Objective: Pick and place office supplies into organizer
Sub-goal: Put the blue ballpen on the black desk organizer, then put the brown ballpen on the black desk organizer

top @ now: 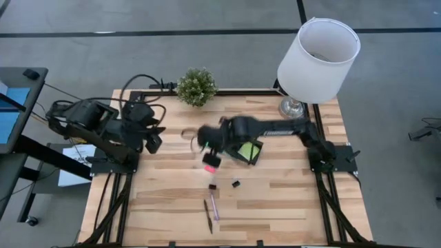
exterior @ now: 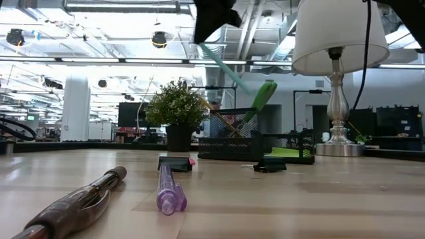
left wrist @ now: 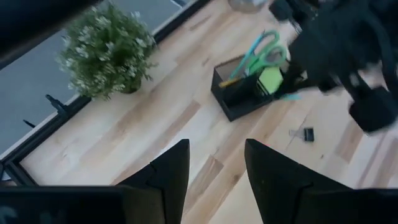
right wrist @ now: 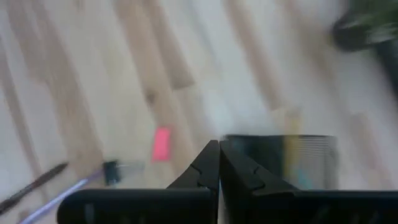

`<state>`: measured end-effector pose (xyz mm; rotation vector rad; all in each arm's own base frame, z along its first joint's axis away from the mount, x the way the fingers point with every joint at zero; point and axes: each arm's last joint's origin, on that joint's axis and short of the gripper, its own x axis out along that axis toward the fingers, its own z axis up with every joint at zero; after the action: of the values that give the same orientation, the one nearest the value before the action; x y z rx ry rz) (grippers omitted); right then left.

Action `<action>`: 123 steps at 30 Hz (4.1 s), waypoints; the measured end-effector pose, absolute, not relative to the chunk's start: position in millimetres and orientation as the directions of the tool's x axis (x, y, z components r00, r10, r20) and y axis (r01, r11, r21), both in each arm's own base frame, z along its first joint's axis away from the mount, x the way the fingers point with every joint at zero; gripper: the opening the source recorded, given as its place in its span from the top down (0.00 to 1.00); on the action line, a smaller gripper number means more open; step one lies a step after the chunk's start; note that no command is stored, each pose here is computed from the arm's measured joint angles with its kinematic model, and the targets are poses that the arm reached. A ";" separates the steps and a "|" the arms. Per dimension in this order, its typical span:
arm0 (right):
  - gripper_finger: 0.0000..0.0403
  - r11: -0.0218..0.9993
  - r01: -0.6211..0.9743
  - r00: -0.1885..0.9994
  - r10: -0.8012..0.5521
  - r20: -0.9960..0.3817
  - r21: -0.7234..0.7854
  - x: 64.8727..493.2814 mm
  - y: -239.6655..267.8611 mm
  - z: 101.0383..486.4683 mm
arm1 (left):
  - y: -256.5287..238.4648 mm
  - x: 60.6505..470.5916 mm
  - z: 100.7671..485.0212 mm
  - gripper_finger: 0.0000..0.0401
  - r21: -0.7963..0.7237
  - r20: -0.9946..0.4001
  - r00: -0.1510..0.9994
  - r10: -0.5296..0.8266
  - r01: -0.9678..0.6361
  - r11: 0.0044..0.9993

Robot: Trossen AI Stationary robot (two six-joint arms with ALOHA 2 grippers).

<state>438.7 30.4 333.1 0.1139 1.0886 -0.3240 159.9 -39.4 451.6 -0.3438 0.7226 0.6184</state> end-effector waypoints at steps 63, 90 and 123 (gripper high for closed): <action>0.66 0.929 0.345 0.466 -0.295 -0.834 -0.136 419.7 10.7 362.5 | -50.2 180.0 441.4 0.63 0.004 -0.735 0.548 0.399 -0.585 0.811; 0.67 0.960 0.226 0.598 -0.006 -0.801 0.162 263.9 142.8 464.4 | -139.5 338.3 309.1 0.74 0.044 -0.963 0.256 -0.084 0.456 0.889; 0.67 0.957 0.248 0.654 -0.050 -0.755 0.151 242.2 181.0 463.4 | -204.1 385.3 164.4 0.74 0.022 -0.997 0.062 -0.048 0.813 0.582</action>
<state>242.2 181.0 463.4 0.2508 0.8431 -0.1710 385.3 -204.1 164.4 0.7207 1.3628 -0.7440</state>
